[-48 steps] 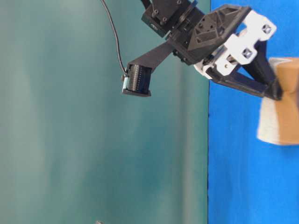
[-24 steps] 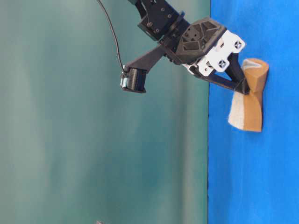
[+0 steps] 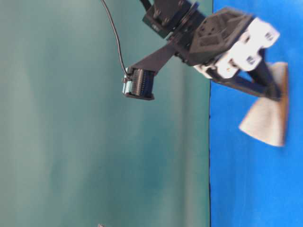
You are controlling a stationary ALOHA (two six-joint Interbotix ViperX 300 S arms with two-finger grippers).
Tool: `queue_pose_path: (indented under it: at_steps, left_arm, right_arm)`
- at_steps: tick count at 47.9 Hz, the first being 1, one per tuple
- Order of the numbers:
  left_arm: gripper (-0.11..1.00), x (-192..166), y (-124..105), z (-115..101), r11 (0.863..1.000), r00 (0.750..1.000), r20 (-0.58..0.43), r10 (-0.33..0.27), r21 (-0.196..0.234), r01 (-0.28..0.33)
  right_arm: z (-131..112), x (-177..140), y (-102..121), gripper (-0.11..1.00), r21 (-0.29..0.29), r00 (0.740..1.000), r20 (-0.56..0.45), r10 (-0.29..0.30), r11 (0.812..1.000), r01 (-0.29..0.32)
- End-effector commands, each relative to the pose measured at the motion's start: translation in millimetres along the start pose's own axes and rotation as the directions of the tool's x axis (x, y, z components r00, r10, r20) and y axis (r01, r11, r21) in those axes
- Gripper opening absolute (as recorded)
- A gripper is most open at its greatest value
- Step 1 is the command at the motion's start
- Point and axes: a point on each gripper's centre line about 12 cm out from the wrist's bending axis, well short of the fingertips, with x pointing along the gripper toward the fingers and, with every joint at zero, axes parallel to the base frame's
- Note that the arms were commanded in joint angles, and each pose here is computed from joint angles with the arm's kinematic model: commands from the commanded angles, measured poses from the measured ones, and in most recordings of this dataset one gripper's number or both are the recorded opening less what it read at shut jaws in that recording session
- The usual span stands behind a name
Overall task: Hand over the sponge with the left arm and wipe it with the right arm.
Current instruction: 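Lower the held sponge and rub it across the table with the right gripper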
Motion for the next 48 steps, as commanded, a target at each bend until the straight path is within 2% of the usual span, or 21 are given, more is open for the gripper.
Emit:
queue_pose_path:
  at_steps: [1, 7, 13, 19, 23, 28, 32, 40, 43, 48]
  left_arm:
    - [0.68, -0.2, -0.2, 4.8, 1.0, 1.0, 0.018, -0.001, 0.0, 0.001]
    - [0.68, -0.2, -0.6, 5.0, 1.0, 1.0, 0.02, -0.002, 0.001, 0.002]
    - [0.68, -0.2, -0.6, 5.0, 1.0, 1.0, 0.02, -0.002, -0.001, 0.002]
    - [0.68, -0.2, -0.6, 5.0, 1.0, 1.0, 0.02, -0.002, 0.001, 0.002]
    - [0.68, -0.2, -0.6, 5.0, 1.0, 1.0, 0.02, -0.002, -0.003, 0.002]
    - [0.68, -0.2, -0.6, 5.0, 1.0, 1.0, 0.02, -0.002, -0.001, 0.002]
    - [0.68, -0.2, -0.6, 4.8, 1.0, 1.0, 0.018, -0.002, -0.003, 0.002]
    - [0.68, 0.1, -0.6, 4.5, 1.0, 1.0, 0.017, -0.002, -0.006, 0.003]
    - [0.68, -0.2, -0.6, 4.8, 1.0, 1.0, 0.018, -0.002, -0.009, 0.002]
    - [0.68, -0.2, -0.2, 4.8, 1.0, 1.0, 0.018, -0.001, -0.009, 0.001]
  right_arm:
    - [4.0, -6.5, 45.0, 0.17, -0.044, 0.997, -0.002, 0.074, 0.996, -0.074]
    - [5.6, -9.5, 72.3, 0.17, -0.05, 0.993, -0.017, 0.116, 0.992, -0.117]
    - [8.1, -11.9, 87.4, 0.17, -0.068, 0.99, -0.024, 0.138, 0.988, -0.139]
    - [10.6, -12.6, 90.9, 0.17, -0.074, 0.989, -0.022, 0.143, 0.987, -0.144]
    - [10.2, -11.7, 85.1, 0.17, -0.073, 0.991, -0.025, 0.133, 0.988, -0.134]
    - [10.8, -11.1, 68.3, 0.17, -0.06, 0.994, -0.024, 0.105, 0.993, -0.106]
    - [9.5, -11.1, 43.2, 0.17, -0.048, 0.998, -0.027, 0.062, 0.997, -0.064]
    - [7.2, -16.3, -20.2, 0.16, 0.018, 0.999, -0.02, -0.044, 0.999, 0.045]
    - [5.6, -19.4, -46.1, 0.16, 0.043, 0.996, -0.019, -0.089, 0.995, 0.09]
    - [6.1, -23.8, -76.1, 0.16, 0.068, 0.99, -0.006, -0.142, 0.988, 0.142]
